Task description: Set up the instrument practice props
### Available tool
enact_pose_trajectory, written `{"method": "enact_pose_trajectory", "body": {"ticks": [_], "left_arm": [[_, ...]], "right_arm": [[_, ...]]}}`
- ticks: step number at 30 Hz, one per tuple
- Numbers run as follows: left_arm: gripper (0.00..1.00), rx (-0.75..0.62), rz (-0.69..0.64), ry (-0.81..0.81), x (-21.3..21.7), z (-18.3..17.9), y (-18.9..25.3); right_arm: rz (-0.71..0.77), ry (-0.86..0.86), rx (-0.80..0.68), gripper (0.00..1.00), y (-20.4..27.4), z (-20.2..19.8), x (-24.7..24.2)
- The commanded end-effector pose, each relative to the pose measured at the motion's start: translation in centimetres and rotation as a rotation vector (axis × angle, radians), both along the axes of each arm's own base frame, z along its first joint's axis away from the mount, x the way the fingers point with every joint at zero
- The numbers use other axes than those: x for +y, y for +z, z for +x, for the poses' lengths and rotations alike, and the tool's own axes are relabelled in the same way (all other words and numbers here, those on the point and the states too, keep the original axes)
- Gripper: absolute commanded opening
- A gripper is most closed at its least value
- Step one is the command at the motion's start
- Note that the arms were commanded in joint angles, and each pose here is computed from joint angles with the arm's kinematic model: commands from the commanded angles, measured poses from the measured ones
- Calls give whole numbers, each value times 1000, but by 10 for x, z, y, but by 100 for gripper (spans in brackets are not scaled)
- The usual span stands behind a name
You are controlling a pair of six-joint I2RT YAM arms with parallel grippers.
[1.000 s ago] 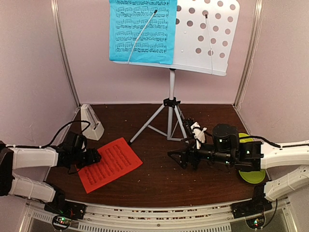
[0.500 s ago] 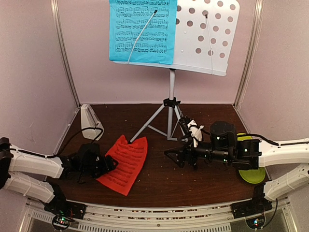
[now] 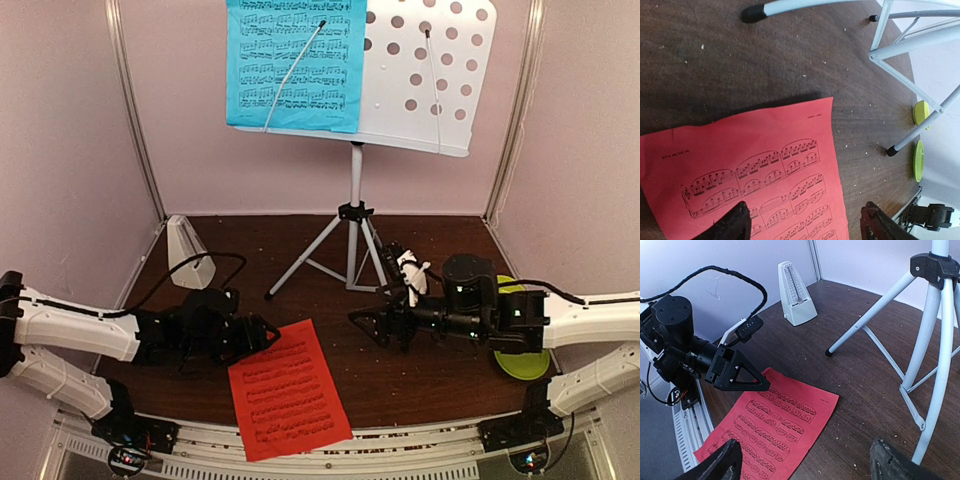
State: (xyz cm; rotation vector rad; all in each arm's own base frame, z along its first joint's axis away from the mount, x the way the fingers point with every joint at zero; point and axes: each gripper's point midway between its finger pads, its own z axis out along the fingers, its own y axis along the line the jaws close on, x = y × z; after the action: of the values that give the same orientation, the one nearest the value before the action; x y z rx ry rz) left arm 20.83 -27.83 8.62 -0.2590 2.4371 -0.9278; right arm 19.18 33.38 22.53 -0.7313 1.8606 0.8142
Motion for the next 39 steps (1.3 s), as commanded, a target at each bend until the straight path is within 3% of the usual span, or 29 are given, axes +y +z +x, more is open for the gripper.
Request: {"method": "enact_pose_trajectory", "body": {"ticks": [1,12,18,24,39], "left_arm": [[78,-11,63,8,28,0,-14],[84,28,23,-22,84,-14,-47],[85,-16,35,-47,95,-10,-38],[84,-42,3,-87,89,-4,-36],[67,39,-70,-163,65,-6,-63]], "right_arm": [[30,-30,54,87,-8,1,3],[-65,48,144,76,-53,-17,49],[-150,96,166,64,-79,-16,89],[-214,86,195,54,-104,-13,97],[-421,57,237,20,-187,-4,98]]}}
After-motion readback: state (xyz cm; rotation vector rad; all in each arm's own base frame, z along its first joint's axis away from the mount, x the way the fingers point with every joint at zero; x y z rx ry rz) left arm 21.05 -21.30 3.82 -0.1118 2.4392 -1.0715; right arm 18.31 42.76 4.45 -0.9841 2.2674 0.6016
